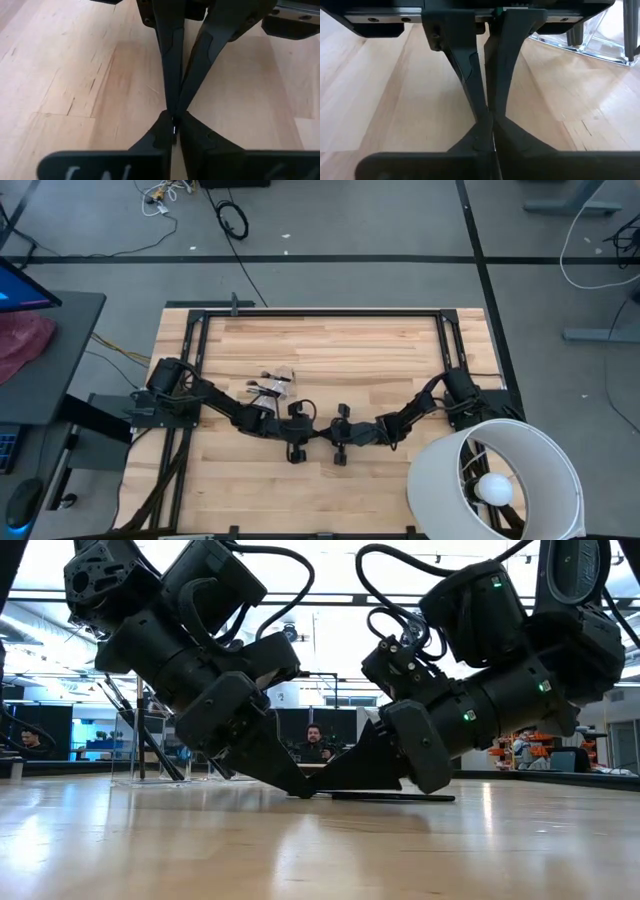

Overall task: Put items in baskets/containers
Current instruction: Put the eyeshadow brush into the middle section of the transparent organizer

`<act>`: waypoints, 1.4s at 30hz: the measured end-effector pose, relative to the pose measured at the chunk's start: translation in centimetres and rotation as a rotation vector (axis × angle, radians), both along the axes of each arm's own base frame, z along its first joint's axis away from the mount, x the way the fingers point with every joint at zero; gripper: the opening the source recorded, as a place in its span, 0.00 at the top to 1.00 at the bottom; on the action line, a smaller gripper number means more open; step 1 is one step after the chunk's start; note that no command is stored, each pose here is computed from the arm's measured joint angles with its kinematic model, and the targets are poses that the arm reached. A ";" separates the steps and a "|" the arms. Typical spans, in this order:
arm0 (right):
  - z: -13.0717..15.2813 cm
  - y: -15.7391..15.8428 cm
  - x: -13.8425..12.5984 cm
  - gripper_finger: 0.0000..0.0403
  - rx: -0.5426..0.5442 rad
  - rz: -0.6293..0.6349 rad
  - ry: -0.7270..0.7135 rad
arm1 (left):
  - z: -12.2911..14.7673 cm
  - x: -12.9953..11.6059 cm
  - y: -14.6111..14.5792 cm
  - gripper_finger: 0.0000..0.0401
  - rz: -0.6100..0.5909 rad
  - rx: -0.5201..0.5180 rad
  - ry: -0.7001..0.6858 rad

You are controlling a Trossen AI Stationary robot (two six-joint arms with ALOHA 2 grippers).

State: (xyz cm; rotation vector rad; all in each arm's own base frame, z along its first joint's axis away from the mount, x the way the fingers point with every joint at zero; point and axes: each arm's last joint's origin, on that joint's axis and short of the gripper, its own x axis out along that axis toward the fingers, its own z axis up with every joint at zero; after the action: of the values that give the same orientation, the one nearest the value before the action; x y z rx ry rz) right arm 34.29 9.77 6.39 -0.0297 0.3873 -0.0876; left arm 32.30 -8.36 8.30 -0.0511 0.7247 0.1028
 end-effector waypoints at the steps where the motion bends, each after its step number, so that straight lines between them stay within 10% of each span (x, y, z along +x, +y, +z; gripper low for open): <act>1: 0.1 0.0 0.0 0.92 -0.003 0.002 0.002 | -0.1 0.0 0.0 0.94 0.001 0.001 0.008; 13: 6.7 -0.2 -0.7 0.76 -0.034 0.000 0.008 | -0.1 -0.1 0.0 0.97 -0.006 -0.008 0.020; 22: 3.7 0.2 -3.2 0.58 -0.008 0.063 0.351 | -0.2 -0.1 0.0 0.97 -0.005 -0.015 0.020; 28: 1.4 -0.2 -4.3 0.52 0.024 0.066 0.273 | -0.1 -0.1 0.0 0.97 -0.007 -0.019 0.018; 42: -2.3 -1.7 -6.6 0.84 0.047 0.081 0.158 | -0.1 -0.2 -0.3 0.97 -0.022 -0.021 0.008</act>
State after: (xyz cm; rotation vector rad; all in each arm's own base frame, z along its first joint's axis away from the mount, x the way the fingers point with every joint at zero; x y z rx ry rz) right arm 27.73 8.03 4.07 -0.0061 0.5456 0.0036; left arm 32.14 -8.61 8.20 -0.0626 0.7344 0.0741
